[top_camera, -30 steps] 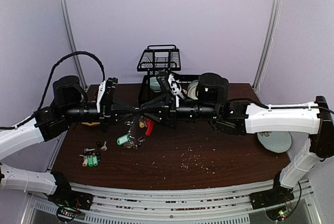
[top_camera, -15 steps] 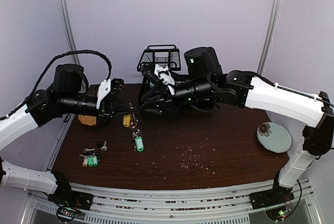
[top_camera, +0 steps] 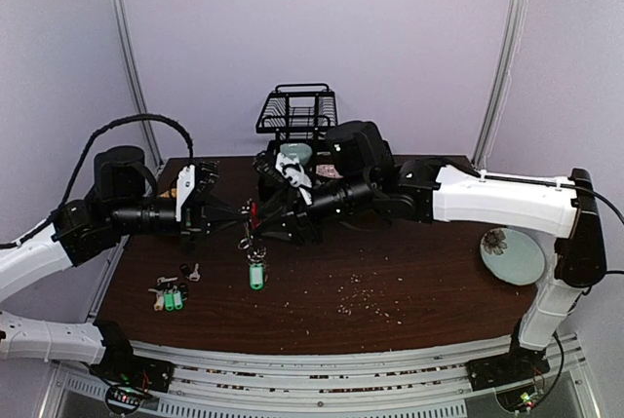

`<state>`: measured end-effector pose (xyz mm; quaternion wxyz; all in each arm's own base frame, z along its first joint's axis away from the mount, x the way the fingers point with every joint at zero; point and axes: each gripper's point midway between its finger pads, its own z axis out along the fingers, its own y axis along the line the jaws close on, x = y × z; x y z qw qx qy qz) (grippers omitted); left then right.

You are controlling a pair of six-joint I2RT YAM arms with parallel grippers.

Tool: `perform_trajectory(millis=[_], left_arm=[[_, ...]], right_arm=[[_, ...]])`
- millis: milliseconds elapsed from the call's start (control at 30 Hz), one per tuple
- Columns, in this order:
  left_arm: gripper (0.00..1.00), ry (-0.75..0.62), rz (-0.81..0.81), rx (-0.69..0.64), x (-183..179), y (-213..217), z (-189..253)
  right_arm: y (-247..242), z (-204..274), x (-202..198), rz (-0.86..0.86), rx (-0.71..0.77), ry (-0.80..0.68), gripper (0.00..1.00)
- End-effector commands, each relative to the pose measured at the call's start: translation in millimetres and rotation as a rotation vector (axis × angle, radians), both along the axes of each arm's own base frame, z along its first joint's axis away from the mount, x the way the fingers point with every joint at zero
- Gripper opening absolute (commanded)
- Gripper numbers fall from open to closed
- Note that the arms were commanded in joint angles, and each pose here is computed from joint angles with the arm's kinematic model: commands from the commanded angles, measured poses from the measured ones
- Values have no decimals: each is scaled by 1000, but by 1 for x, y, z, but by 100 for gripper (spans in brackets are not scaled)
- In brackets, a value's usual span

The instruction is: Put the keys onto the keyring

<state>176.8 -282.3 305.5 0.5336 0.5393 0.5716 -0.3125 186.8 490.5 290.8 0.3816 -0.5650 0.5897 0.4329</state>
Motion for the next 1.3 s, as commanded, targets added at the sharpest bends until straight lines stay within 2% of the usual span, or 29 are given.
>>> perform_trajectory(millis=[0, 100, 233, 433, 533, 700, 867, 1267], left_arm=[[0, -79, -11, -227, -2, -5, 50], [0, -57, -16, -216, -1, -6, 43], [0, 8, -62, -243, -7, -11, 37], [0, 35, -96, -309, -12, -14, 40], [0, 34, -112, -318, -14, -14, 41], [0, 31, -111, -318, -15, -13, 43], [0, 49, -125, -315, -17, -15, 40], [0, 84, -130, -305, -14, -20, 34]], right_arm=[[-1, 41, -9, 13, 147, 32, 41], [-4, 42, -8, -10, 161, 36, 40], [-5, 45, -9, -15, 196, 59, 29], [-8, 58, -13, -9, 262, 63, 27], [-9, 60, -13, -8, 279, 67, 19], [-8, 59, -14, -4, 275, 68, 14], [-8, 61, -17, 16, 273, 70, 0], [-17, 69, -19, 9, 306, 51, 0]])
